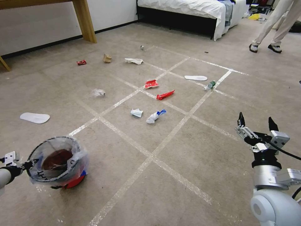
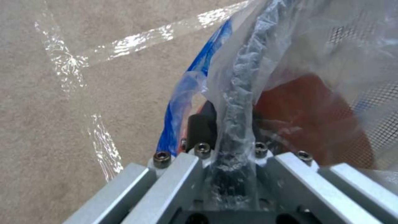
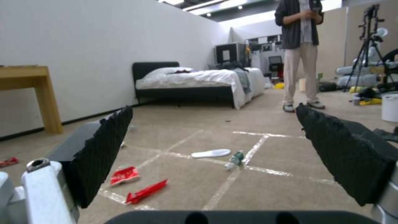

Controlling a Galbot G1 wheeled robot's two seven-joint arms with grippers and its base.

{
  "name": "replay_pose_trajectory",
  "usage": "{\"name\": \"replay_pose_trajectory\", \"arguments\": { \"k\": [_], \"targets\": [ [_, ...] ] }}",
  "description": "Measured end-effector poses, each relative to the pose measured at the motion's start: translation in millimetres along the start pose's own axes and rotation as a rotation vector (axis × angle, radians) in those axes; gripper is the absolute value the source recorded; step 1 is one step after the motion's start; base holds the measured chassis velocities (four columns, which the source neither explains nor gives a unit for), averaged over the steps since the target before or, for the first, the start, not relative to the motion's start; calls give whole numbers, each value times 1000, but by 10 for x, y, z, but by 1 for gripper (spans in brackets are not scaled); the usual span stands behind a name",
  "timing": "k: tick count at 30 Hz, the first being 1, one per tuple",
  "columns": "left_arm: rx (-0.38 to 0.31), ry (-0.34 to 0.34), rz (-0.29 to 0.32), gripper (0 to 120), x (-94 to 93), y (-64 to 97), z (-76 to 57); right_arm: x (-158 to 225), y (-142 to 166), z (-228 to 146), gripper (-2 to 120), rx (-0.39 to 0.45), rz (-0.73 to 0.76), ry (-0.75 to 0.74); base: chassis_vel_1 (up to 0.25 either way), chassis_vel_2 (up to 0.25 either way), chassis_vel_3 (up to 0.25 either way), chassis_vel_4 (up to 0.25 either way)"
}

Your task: Pick up the trash bin and place the garbage on the floor into it.

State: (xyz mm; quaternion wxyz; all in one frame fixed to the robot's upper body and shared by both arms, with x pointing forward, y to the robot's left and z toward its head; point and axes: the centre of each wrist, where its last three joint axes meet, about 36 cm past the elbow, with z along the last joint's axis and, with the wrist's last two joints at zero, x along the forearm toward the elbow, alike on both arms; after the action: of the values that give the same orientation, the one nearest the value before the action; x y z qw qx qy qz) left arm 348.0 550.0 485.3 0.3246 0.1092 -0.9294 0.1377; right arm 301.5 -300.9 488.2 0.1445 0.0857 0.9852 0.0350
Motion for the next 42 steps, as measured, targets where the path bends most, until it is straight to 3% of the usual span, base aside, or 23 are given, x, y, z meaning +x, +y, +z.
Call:
{"name": "replay_pose_trajectory", "arguments": {
  "k": [3,4,6,8,10,14,16,26,31,42],
  "targets": [
    [-8,-38,30,1,206,-210,-58,-22,31,-20,100,-12,-15,-2,0,0,0,0],
    [-8,-38,30,1,206,-210,-58,-22,31,-20,100,-12,-15,-2,0,0,0,0],
    [-23,-69,64,1,431,-442,-64,-40,77,-42,100,-28,-47,0,0,0,0,0],
    [-25,-70,78,1,485,-505,-44,-46,87,-51,100,-29,-58,0,0,0,0,0],
    [-33,-59,98,1,591,-631,51,-61,99,-77,100,-23,-88,-3,0,0,0,0],
    [-39,-43,107,1,638,-690,145,-69,102,-101,100,-11,-114,-4,0,0,0,0],
    [-46,-18,108,1,649,-729,264,-68,110,-122,100,0,-143,-4,0,0,0,0],
    [-32,3,79,1,542,-628,339,-102,80,-181,100,11,-181,-30,0,0,0,0],
    [-8,-5,59,1,453,-511,280,-128,43,-163,100,16,-192,-41,0,0,0,0],
    [9,-16,57,1,368,-446,195,-184,37,-95,100,13,-196,-38,-64,53,58,-69]
  ]
}}
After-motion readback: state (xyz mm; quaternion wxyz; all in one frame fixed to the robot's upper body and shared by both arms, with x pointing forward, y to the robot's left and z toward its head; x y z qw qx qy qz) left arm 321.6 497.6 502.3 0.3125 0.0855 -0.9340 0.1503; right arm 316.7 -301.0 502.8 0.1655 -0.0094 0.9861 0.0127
